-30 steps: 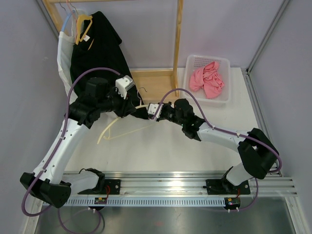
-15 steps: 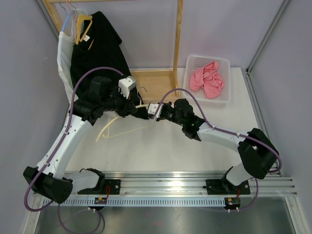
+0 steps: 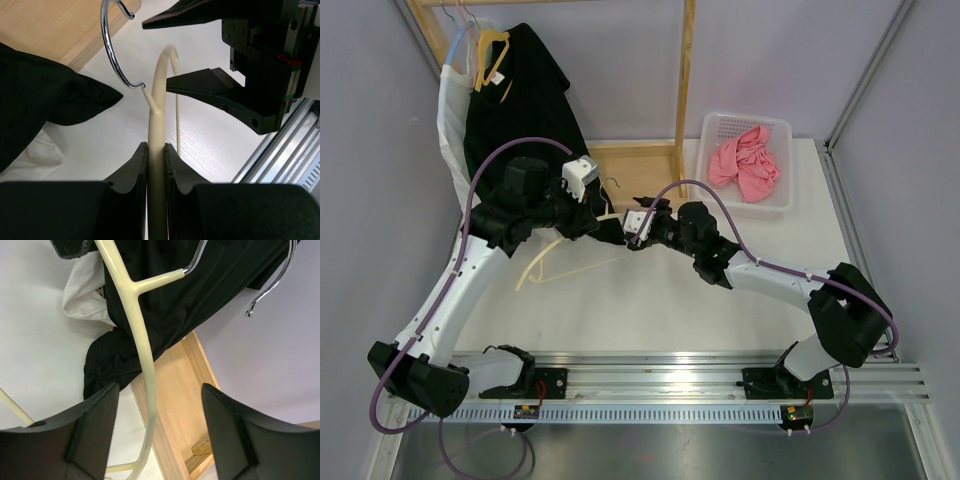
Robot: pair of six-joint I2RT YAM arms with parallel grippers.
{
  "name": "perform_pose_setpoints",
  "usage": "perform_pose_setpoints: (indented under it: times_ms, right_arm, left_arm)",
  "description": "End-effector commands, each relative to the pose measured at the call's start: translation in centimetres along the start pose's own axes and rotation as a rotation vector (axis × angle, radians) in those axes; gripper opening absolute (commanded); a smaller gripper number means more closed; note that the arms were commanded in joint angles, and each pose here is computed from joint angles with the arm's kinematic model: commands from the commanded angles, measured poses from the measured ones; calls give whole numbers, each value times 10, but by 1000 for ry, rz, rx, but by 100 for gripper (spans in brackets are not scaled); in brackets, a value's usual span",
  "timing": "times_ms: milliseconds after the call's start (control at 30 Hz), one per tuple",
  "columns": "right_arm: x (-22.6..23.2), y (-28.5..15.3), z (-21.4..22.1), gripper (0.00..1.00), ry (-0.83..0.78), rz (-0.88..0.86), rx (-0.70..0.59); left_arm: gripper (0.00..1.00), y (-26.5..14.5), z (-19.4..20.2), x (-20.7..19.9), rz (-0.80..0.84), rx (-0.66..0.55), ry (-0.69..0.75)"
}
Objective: Remove the t-shirt from the hanger
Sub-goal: Pass the hanger from the right arm to the left
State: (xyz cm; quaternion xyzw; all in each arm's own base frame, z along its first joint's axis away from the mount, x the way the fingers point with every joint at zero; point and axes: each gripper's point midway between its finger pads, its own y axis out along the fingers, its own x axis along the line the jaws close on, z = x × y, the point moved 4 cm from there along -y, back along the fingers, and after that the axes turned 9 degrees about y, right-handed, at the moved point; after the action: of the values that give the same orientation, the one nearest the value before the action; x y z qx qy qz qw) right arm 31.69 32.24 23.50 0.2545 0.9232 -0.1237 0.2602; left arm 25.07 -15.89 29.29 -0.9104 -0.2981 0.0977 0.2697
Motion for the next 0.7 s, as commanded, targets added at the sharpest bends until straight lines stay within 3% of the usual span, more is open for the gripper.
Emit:
perform_pose_setpoints:
  times_ms: [0, 100, 133, 233, 667]
  right_arm:
    - [-20, 3, -29, 76, -23, 56, -93]
    - [-19, -1, -32, 84, -17, 54, -110]
    - [-21, -3, -36, 93, -15, 58, -120]
    - [-22, -7, -41, 99, -2, 66, -139]
    - [-51, -24, -68, 99, 162, 208, -177]
  left_arm:
    - [0, -2, -10, 5, -34, -48, 23]
    - [0, -2, -10, 8, -50, -47, 27]
    - [0, -2, -10, 8, -54, -47, 26]
    - [0, -2, -10, 11, -80, -51, 27]
    - [0, -12, -21, 34, -259, -85, 53]
